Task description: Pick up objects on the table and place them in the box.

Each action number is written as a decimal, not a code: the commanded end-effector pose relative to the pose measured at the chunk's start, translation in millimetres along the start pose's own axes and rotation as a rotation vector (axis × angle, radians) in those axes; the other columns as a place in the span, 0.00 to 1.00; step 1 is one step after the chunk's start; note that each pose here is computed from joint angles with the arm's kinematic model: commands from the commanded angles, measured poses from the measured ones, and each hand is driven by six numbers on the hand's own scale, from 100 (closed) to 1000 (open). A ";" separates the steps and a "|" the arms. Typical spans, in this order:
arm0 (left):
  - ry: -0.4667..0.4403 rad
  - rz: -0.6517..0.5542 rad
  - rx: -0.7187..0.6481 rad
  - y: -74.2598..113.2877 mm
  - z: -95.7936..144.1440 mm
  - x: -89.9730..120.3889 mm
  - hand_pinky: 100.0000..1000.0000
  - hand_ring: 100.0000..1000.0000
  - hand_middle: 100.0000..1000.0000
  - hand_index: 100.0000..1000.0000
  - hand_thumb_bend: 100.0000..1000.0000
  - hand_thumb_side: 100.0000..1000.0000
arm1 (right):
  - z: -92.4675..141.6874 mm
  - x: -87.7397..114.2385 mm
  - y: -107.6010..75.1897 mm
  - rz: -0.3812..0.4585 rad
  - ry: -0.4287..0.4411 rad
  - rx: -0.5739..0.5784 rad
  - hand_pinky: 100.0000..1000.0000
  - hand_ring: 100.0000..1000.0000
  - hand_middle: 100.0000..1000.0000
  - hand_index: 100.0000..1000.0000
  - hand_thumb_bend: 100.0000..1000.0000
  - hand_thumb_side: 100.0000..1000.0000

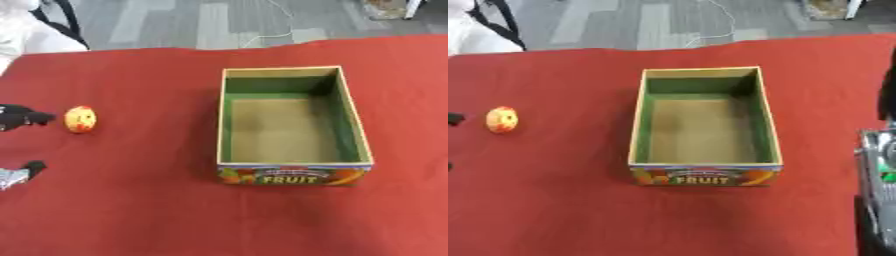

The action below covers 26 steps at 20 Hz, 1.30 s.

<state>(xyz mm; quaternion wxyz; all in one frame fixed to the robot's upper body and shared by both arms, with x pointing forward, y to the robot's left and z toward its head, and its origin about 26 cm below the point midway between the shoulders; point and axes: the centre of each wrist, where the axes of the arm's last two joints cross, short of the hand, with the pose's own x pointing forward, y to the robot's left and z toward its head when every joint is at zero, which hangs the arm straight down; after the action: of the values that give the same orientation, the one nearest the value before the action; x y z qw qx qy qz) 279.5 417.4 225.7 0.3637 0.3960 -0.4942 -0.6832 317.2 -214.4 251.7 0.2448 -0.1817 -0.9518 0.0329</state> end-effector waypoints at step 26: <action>0.326 -0.069 0.206 67.5 17.2 -69.4 0.61 0.78 0.81 1.00 0.27 0.72 | -9.7 7.1 -9.3 0.021 -0.036 0.034 0.83 0.84 0.58 0.80 0.00 1.00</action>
<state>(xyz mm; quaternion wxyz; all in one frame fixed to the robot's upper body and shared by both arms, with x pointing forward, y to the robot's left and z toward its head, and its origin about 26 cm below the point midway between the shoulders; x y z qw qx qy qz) 303.6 461.0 289.2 0.3789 0.5327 -0.4925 -0.5746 317.1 -217.8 256.3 0.2465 -0.1829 -0.9501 0.0548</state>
